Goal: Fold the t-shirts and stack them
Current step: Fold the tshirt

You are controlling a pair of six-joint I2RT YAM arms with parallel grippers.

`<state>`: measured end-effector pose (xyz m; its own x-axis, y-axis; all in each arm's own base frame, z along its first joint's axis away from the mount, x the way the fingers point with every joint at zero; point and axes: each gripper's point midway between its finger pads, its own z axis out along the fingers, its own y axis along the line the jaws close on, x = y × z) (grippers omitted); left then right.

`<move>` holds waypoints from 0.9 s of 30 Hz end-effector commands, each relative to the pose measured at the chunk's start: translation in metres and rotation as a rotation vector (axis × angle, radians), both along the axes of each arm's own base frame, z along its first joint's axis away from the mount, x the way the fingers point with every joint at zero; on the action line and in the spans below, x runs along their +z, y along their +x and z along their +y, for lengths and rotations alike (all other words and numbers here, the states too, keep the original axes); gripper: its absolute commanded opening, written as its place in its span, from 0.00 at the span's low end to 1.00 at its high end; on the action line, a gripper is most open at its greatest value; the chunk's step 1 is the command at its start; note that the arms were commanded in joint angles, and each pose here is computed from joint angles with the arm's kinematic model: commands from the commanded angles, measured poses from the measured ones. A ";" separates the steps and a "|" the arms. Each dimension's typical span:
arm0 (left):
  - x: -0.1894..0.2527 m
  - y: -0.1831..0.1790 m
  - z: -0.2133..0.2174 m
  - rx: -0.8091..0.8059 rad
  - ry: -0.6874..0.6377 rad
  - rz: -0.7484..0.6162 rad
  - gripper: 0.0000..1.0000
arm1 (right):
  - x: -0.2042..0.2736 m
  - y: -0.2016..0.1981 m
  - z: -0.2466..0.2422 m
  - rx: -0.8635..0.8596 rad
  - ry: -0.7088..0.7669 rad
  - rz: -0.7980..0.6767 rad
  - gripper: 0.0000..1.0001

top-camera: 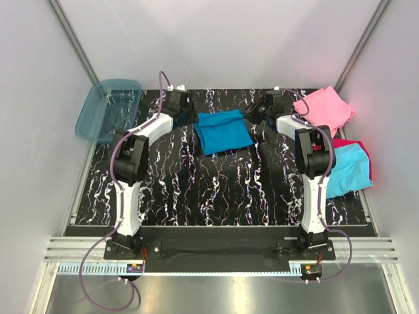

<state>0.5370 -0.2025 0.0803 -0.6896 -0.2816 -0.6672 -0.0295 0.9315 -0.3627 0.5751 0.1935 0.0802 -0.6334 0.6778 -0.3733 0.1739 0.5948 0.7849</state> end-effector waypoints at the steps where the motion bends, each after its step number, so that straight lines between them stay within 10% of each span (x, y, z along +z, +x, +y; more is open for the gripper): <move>1: 0.028 0.016 0.012 0.028 0.032 -0.069 0.50 | 0.042 0.026 -0.004 0.023 -0.012 -0.167 0.51; 5: 0.062 0.011 0.013 0.025 0.012 -0.122 0.51 | 0.082 0.018 -0.006 0.030 -0.028 -0.287 0.71; 17: 0.185 -0.045 0.002 -0.063 -0.158 -0.281 0.56 | 0.148 -0.067 -0.009 0.040 -0.036 -0.382 0.72; 27: 0.091 -0.086 -0.060 -0.192 -0.189 -0.148 0.55 | 0.097 -0.092 0.007 0.075 -0.061 -0.297 0.71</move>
